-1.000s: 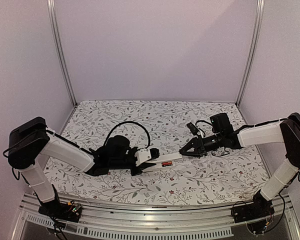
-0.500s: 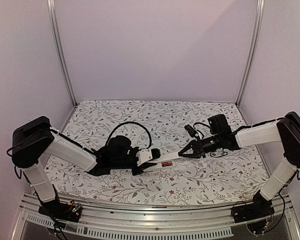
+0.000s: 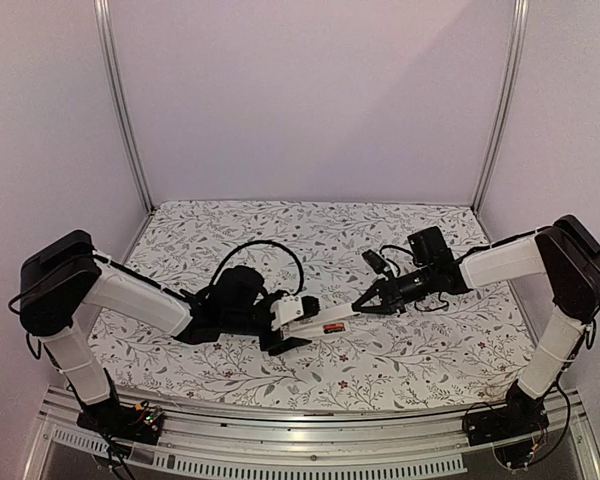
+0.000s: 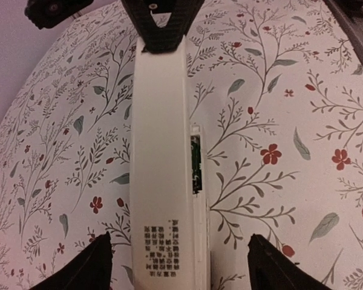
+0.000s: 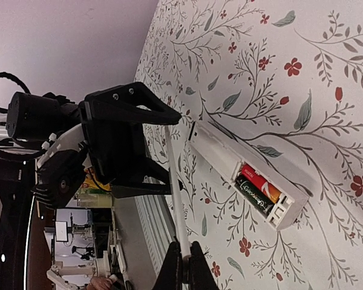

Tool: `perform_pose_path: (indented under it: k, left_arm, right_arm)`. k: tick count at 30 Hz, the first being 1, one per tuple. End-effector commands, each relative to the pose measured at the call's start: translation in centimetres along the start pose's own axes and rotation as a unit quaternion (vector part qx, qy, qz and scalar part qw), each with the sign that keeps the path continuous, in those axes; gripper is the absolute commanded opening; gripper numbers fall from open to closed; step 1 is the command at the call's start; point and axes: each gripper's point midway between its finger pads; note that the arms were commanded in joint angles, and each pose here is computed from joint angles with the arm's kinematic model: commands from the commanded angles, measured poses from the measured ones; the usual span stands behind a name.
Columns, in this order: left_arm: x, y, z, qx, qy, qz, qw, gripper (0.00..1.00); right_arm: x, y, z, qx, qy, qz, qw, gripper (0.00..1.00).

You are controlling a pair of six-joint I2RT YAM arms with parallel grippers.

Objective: Load the batteries into the remote control
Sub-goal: Pass from the left arm to the right, then adjust the remote control without the battery cover at the center of the board.

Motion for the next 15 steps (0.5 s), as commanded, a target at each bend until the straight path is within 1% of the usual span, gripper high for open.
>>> perform_pose_path:
  k: [1,5,6,12,15]
  left_arm:
    - [-1.7,-0.2,-0.5,-0.034,0.022,-0.042,0.998,0.79]
    - [-2.2,-0.6,-4.0,-0.045,0.075,-0.038,0.995,0.81]
    - [-2.4,-0.6,-4.5,-0.048,0.081,-0.035,0.995,0.81]
    - [-2.6,-0.2,-4.5,-0.056,0.078,-0.024,0.995,0.82]
    - [-2.7,-0.3,-4.2,-0.061,0.081,-0.031,0.994,0.8]
  right_arm:
    - [0.1,-0.7,0.4,-0.005,0.012,0.005,1.0,0.0]
    - [0.2,-1.4,0.7,0.001,0.017,0.005,1.0,0.0]
    - [0.3,-1.7,0.7,0.003,0.019,0.005,1.0,0.0]
    - [0.5,-2.8,0.8,0.014,0.032,0.002,0.999,0.0]
    - [0.4,-3.3,0.8,0.02,0.031,-0.004,0.999,0.0]
Point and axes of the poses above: each gripper's point midway between its finger pads, its own x axis out along the fingers, its own y axis along the line the jaws close on, z = x × y
